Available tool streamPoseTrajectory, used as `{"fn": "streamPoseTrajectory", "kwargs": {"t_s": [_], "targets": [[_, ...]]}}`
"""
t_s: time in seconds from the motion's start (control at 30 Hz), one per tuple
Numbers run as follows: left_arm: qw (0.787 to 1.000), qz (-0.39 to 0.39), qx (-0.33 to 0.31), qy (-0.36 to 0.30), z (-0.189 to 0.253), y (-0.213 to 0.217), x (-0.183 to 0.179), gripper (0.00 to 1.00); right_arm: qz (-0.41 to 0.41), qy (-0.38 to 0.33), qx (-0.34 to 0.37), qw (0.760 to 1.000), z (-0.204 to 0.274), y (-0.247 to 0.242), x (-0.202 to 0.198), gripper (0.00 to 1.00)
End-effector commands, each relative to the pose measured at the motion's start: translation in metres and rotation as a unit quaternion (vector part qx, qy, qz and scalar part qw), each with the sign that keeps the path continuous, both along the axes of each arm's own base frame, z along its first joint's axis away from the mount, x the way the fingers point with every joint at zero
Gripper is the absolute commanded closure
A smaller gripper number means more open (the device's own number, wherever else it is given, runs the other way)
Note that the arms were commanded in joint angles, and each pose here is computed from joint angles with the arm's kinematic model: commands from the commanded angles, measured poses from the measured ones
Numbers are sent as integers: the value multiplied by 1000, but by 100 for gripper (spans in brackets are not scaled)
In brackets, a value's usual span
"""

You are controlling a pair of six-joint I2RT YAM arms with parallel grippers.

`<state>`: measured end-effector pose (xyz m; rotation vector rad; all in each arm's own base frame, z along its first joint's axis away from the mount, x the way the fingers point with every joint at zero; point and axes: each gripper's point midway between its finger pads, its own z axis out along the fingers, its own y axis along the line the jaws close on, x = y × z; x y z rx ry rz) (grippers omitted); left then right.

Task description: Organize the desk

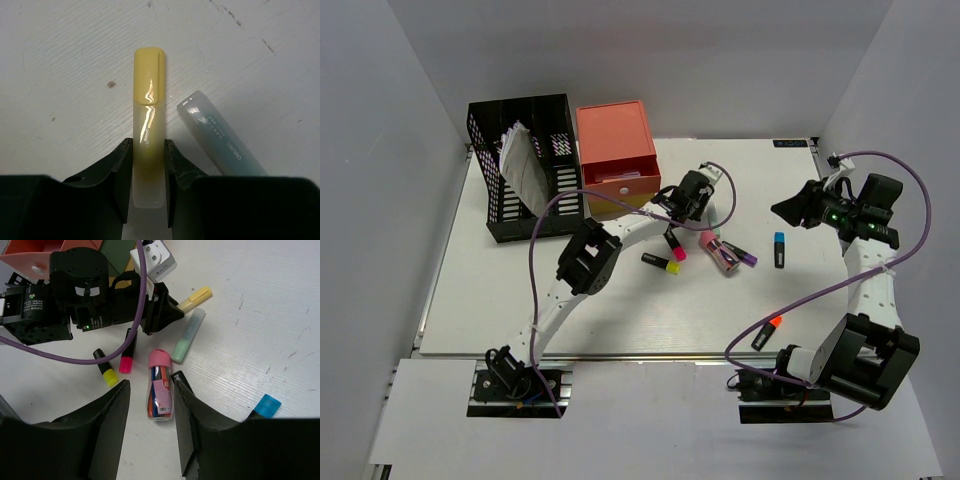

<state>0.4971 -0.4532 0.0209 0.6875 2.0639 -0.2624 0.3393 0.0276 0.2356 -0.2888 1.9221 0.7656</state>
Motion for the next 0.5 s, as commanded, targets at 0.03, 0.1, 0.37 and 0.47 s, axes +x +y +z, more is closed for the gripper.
{"fn": "streamPoseTrajectory", "kwargs": {"t_s": [0.03,0.1,0.37,0.47], "targets": [[996,5,65,57,-15,32,-25,87,17,-34,0,999,15,5,-5,54],[998,-5,40,40,15,25,-22,89,19,-41,-2,999,19,6,-7,54],[991,-130,-26,0,102,-6,-42,90,25,-44,0,999,19,8,-8,55],[987,-154,-41,-14,127,-6,-52,91,26,-48,-2,999,20,8,-9,55]]}}
